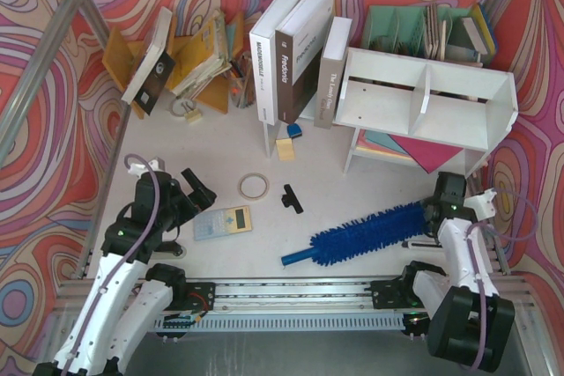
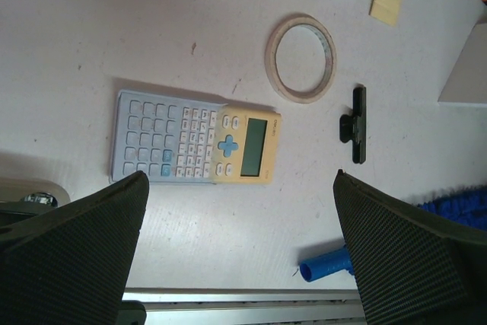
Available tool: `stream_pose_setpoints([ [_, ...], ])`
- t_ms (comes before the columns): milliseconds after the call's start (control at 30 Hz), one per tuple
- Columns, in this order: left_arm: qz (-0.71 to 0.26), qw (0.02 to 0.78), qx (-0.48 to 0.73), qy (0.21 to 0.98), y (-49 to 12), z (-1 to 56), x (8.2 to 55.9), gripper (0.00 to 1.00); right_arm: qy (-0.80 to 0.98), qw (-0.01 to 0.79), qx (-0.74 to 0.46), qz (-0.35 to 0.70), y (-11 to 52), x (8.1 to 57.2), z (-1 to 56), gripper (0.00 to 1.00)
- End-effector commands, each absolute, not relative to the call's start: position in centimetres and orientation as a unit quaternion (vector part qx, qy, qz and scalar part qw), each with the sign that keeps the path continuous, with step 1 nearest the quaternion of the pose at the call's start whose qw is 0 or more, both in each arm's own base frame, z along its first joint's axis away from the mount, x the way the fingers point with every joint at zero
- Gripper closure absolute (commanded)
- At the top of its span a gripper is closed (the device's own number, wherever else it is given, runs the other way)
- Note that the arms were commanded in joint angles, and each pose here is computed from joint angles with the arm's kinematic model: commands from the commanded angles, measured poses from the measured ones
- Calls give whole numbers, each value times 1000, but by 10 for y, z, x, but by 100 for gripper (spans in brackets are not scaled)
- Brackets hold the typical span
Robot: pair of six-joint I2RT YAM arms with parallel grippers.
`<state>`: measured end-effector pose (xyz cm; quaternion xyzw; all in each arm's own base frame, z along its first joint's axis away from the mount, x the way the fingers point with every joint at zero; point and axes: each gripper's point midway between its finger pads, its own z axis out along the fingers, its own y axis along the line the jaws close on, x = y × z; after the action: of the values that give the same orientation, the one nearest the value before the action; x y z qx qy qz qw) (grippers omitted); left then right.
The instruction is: Dust the bookshelf with a duster
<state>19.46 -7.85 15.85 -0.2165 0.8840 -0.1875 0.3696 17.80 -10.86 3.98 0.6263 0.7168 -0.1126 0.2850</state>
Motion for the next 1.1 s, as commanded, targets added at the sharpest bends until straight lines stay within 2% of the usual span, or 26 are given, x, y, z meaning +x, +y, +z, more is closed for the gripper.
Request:
stream_pose_setpoints([
  [0,-207,366,-191,887,-89,160,198,2,718,299,617,-121,-116,179,56,31],
  [133,-228,350,-154,895,-106,166,195,2,743,325,578,-92,-111,194,76,25],
  [367,-173,372,-32,912,-141,185,187,2,806,312,502,-30,-87,210,92,12],
  [467,-162,385,8,909,-160,189,186,2,820,318,475,-2,-72,216,100,2],
  [767,-142,417,122,890,-220,187,175,2,843,309,441,-3,-22,217,101,1],
  [1067,-127,397,231,879,-276,164,154,2,849,283,443,-43,-20,212,82,1],
])
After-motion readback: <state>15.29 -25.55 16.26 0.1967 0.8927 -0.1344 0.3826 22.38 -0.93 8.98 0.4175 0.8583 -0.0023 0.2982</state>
